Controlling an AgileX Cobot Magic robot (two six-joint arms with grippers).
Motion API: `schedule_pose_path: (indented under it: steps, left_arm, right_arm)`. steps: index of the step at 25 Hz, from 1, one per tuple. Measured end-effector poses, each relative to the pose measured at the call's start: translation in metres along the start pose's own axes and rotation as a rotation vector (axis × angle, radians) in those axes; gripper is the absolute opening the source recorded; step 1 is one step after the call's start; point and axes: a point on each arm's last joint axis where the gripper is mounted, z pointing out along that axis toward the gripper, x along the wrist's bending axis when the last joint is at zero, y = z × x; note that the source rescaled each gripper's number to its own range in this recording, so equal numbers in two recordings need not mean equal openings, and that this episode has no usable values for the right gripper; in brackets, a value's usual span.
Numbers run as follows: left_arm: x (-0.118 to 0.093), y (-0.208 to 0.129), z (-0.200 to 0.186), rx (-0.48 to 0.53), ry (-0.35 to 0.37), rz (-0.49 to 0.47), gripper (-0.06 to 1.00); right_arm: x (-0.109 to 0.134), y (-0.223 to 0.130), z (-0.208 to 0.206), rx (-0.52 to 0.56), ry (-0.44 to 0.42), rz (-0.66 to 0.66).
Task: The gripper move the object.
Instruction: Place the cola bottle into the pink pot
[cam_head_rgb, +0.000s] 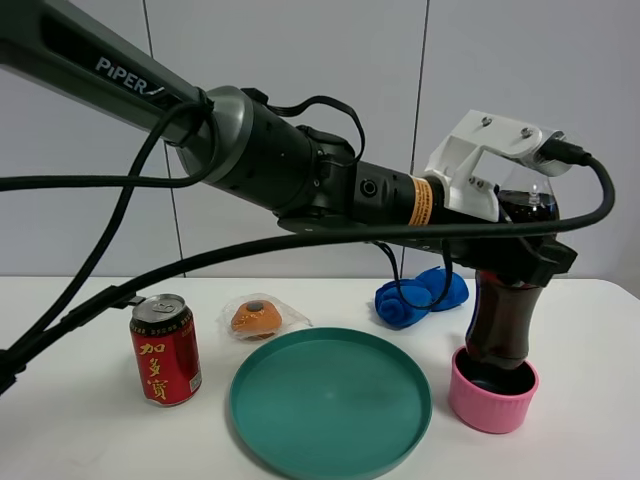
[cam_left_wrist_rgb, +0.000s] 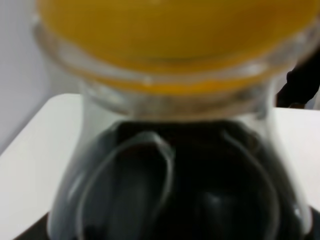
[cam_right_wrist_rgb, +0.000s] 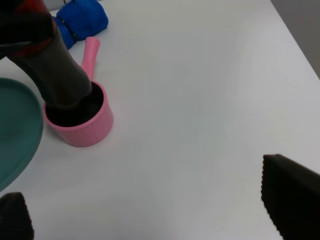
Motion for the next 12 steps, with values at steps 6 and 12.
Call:
schedule_pose_path:
  steps: [6, 12]
  left_arm:
    - [0.000, -0.011, 0.004, 0.021, -0.009, -0.016, 0.00]
    - [0.001, -0.023, 0.009, 0.042, -0.014, -0.029, 0.00]
  right_arm:
    - [0.000, 0.000, 0.000, 0.000, 0.000, 0.000]
    - [0.000, 0.000, 0.000, 0.000, 0.000, 0.000]
